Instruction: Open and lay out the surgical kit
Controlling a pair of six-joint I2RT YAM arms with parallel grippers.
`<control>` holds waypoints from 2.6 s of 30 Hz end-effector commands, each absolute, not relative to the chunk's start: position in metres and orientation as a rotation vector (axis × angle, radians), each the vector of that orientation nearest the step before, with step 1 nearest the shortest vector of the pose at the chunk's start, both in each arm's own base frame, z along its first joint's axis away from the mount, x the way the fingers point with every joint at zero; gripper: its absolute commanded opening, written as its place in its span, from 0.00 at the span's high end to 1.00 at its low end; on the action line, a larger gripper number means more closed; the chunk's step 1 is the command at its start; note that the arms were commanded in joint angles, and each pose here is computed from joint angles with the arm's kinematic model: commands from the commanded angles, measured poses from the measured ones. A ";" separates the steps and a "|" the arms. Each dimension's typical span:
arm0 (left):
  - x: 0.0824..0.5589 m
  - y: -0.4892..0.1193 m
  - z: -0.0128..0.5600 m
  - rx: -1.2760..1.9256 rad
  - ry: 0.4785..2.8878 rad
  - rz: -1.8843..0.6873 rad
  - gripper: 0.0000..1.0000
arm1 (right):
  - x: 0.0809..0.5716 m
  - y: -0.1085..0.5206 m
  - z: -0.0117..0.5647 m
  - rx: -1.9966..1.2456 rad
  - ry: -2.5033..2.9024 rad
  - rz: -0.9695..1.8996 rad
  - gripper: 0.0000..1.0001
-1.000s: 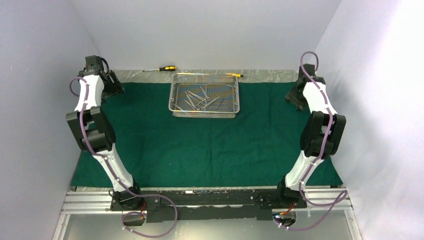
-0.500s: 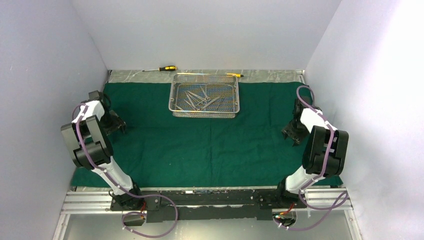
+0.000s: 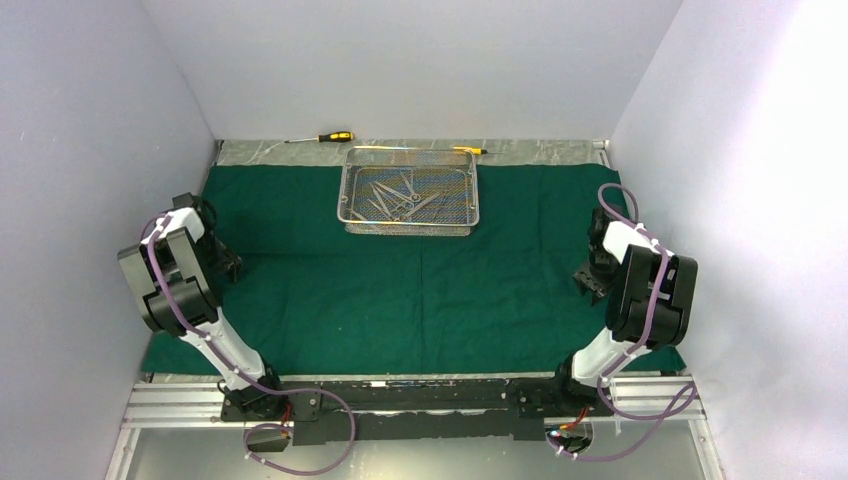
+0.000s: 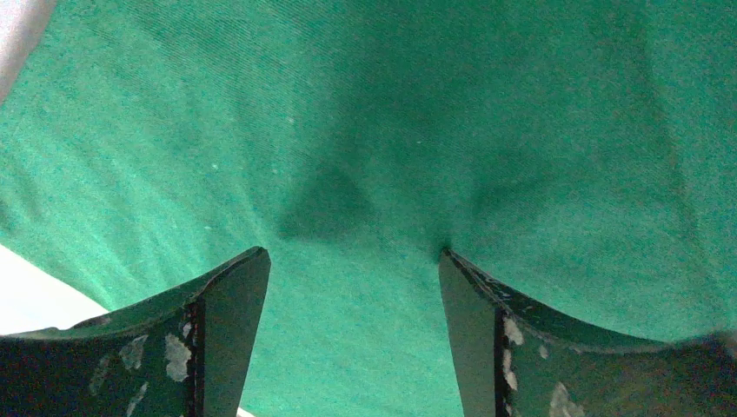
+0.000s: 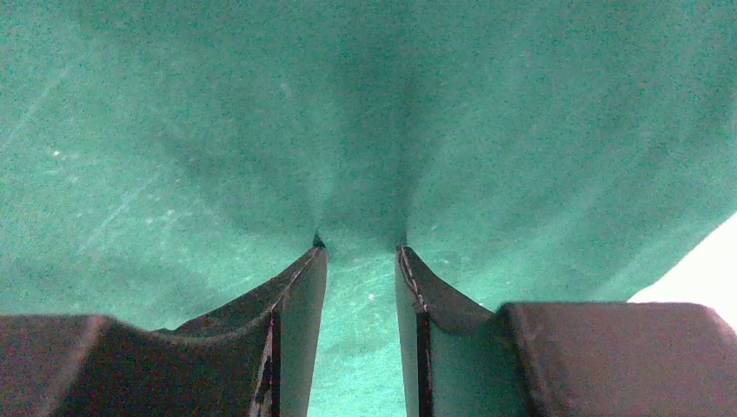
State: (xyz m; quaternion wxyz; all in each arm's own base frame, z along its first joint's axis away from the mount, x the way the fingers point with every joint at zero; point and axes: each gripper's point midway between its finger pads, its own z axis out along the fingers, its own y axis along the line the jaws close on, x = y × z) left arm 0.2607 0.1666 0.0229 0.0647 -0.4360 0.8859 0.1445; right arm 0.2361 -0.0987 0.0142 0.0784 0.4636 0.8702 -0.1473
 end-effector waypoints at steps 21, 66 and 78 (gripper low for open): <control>0.224 0.194 0.050 -1.561 2.483 0.595 0.24 | 0.211 -0.136 0.065 1.612 2.368 -0.826 0.66; 0.513 0.145 0.057 -0.832 2.440 -0.117 0.21 | 0.611 -0.161 0.022 0.638 2.267 -0.113 0.25; 0.514 0.152 0.051 -0.856 2.482 -0.075 0.21 | 0.587 -0.186 -0.018 0.846 2.397 0.041 0.18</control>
